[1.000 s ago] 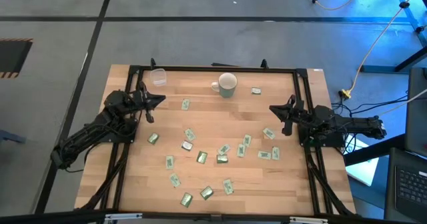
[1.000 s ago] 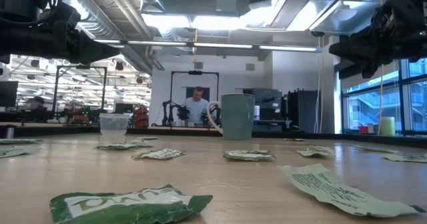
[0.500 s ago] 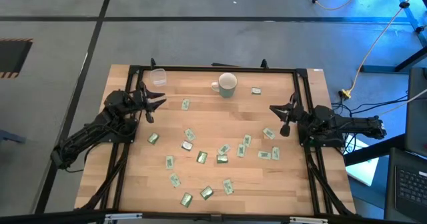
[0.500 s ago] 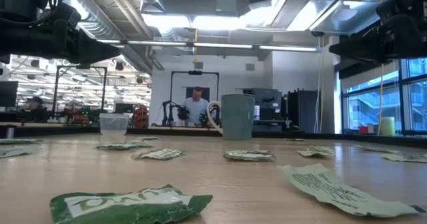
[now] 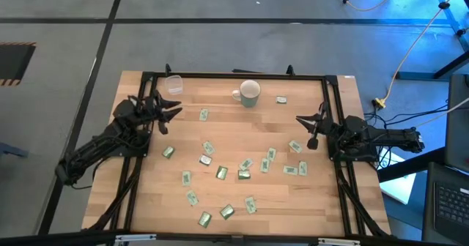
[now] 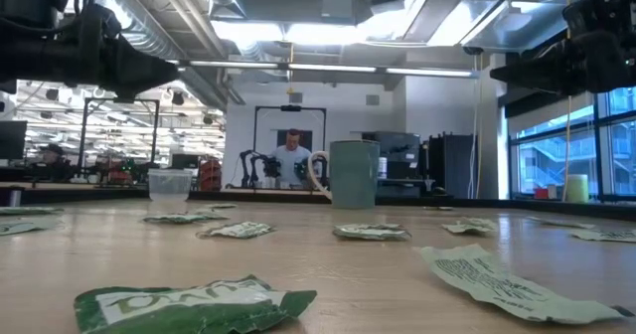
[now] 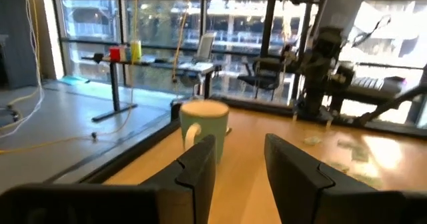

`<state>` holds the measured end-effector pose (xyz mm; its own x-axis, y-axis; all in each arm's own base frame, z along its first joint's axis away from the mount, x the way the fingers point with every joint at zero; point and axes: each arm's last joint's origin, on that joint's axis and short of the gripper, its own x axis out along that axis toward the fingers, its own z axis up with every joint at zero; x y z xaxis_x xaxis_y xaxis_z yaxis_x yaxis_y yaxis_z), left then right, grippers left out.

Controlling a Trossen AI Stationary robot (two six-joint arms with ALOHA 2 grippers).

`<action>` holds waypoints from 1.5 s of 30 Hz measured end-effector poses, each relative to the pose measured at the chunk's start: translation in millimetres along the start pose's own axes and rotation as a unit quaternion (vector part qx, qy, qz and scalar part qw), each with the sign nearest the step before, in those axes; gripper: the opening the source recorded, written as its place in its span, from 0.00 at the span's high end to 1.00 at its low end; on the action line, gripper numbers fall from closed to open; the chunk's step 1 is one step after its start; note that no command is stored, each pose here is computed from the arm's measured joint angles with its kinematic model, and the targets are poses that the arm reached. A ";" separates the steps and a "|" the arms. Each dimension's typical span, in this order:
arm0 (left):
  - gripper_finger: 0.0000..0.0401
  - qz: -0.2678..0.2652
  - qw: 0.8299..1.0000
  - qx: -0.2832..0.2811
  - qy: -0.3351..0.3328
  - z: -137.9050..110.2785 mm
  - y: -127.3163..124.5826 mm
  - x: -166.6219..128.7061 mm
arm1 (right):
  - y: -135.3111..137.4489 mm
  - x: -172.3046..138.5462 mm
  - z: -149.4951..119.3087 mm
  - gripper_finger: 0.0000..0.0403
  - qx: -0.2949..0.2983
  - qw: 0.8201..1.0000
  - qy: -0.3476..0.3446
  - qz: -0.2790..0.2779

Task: Pick and place Stevia / Truvia into bins
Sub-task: Put the stevia packet into the transparent bin

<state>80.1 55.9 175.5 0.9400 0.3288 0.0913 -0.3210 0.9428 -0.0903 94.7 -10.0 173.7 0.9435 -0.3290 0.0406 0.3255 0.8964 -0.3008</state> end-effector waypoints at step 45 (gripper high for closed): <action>0.75 0.080 0.823 0.036 0.562 -32.1 32.8 179.0 | -1.1 -0.1 3.2 0.91 -0.060 0.998 -0.015 -0.007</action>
<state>241.5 143.9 157.1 0.3851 0.2288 -0.8941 -0.4193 0.9064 0.0513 94.5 -10.0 177.0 0.9413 -0.3294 0.0741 0.3298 0.8498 -0.4111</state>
